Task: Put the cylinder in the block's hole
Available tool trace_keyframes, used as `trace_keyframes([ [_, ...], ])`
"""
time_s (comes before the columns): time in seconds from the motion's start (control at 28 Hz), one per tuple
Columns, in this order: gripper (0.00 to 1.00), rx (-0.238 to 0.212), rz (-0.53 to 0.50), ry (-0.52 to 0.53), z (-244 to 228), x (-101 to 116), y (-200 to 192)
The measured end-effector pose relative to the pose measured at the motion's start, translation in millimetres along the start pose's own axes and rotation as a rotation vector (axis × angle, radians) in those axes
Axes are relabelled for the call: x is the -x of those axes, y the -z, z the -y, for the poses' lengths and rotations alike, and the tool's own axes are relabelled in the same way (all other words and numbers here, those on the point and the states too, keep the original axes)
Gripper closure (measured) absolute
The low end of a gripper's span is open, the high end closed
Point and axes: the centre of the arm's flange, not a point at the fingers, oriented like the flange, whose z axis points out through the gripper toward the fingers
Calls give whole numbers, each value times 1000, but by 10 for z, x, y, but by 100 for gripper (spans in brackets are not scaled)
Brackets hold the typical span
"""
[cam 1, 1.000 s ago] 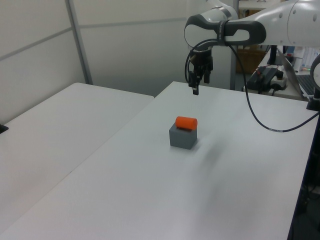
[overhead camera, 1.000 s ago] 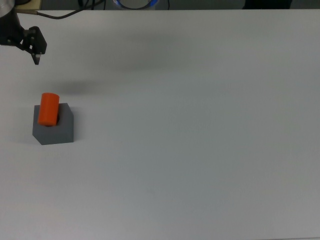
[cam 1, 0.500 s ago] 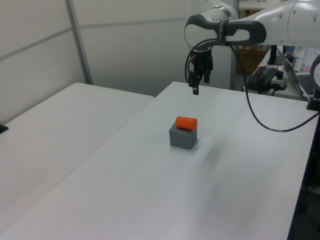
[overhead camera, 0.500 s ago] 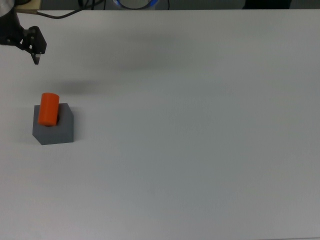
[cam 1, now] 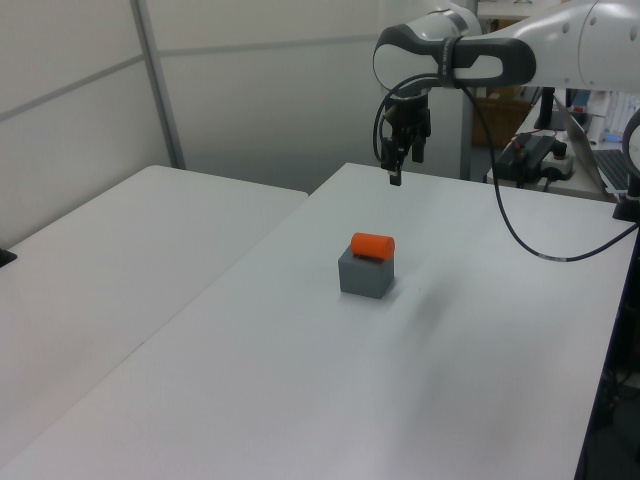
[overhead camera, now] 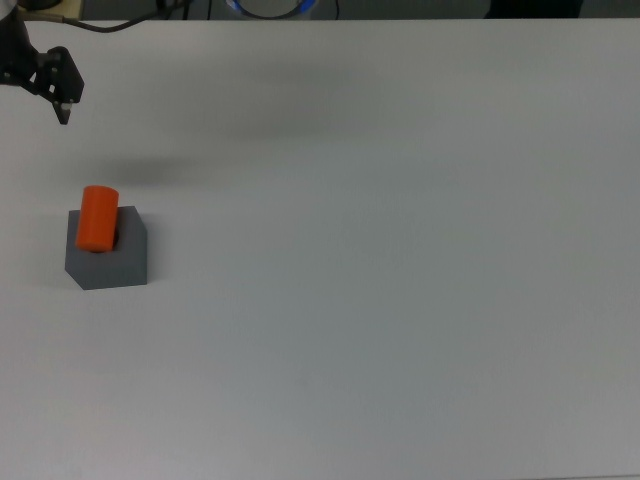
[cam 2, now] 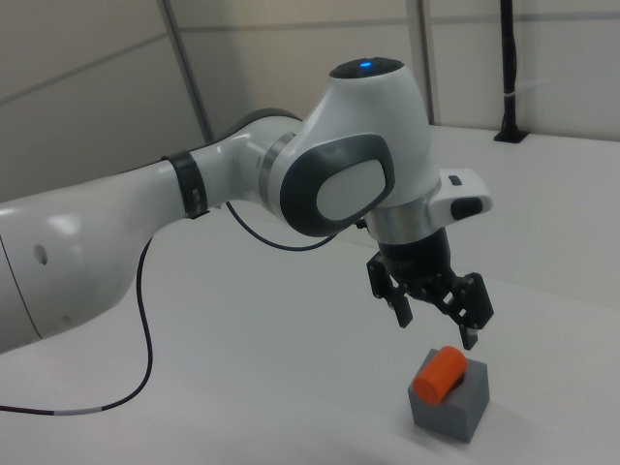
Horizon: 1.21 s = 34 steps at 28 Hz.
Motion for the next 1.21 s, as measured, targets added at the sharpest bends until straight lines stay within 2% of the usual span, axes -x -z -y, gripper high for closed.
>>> trace_keyframes([
  [1.21,0,1,-5,8,-49,42,67],
])
